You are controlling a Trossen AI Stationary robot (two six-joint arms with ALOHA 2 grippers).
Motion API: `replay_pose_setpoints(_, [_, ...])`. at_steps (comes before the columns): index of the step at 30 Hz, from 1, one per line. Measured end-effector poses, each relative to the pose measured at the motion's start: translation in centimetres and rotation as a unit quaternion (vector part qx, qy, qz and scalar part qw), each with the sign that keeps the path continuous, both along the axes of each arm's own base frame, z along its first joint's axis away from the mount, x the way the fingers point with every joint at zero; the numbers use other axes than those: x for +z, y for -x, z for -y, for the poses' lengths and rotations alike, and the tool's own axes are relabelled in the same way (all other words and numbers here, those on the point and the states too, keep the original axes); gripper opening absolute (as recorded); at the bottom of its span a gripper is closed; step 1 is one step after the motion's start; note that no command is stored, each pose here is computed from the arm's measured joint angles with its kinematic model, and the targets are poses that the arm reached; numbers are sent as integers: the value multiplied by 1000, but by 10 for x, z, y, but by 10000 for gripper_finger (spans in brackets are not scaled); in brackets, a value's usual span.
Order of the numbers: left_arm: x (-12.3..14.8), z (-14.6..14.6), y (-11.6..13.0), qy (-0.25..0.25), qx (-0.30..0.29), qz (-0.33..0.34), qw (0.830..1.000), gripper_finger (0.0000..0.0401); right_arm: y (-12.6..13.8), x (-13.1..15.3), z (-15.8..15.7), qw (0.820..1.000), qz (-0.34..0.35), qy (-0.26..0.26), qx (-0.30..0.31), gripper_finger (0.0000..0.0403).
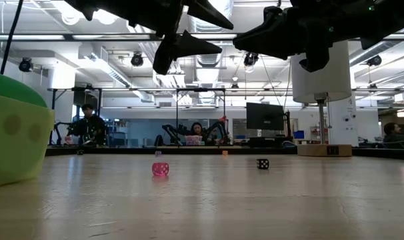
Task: Pick & Place Dice
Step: Put the blue dice into the yellow bin
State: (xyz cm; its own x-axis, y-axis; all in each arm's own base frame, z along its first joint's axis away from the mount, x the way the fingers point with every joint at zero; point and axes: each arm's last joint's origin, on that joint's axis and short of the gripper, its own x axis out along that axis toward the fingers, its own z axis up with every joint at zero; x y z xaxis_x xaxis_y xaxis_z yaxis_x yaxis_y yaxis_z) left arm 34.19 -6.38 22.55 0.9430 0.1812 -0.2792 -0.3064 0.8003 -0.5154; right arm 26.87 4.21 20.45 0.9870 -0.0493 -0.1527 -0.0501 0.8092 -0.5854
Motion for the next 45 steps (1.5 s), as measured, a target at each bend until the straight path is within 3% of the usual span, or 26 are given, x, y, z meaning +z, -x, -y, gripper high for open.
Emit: replay_pose_setpoints(45, [-14, 1, -15, 2, 5, 33, 999, 143, 0, 1, -4, 1000, 3, 0, 28, 66])
